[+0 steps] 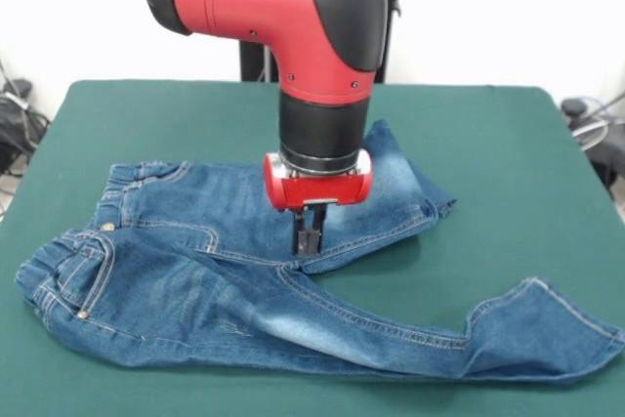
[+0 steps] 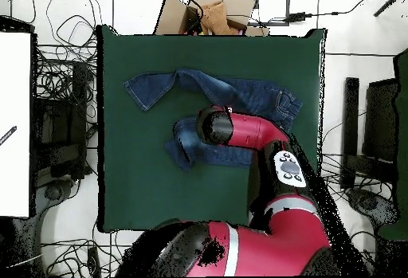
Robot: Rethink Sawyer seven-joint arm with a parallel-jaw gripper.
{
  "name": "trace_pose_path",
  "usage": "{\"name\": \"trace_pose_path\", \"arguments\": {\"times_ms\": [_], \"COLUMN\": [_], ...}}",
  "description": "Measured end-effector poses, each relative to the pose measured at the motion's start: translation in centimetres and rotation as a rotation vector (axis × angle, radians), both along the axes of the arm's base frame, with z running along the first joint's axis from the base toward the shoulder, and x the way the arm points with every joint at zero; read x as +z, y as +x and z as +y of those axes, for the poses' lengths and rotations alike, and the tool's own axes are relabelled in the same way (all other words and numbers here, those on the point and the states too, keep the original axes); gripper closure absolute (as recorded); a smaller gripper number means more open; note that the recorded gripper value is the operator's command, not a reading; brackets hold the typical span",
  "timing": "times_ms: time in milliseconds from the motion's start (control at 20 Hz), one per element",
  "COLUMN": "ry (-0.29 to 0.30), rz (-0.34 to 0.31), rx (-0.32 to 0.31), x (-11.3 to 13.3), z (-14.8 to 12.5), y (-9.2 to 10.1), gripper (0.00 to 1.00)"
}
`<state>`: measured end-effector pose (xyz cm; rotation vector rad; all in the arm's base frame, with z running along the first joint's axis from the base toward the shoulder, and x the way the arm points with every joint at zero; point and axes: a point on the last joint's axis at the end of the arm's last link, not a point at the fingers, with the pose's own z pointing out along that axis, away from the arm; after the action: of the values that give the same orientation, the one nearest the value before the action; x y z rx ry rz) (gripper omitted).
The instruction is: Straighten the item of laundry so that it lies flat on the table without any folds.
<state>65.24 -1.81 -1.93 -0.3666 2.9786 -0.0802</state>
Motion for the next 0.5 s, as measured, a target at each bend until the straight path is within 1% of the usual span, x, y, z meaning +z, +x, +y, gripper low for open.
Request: {"name": "trace_pose_path", "arguments": {"times_ms": [350,500], "ry": [0.006,0.009], "rz": [0.02,0.021], "rx": [-0.027,-0.034], "x": [-1.3,-1.3], "z": [-0.3,-0.2], "y": [-0.4,-0.4], "gripper": [1.0,1.0]}}
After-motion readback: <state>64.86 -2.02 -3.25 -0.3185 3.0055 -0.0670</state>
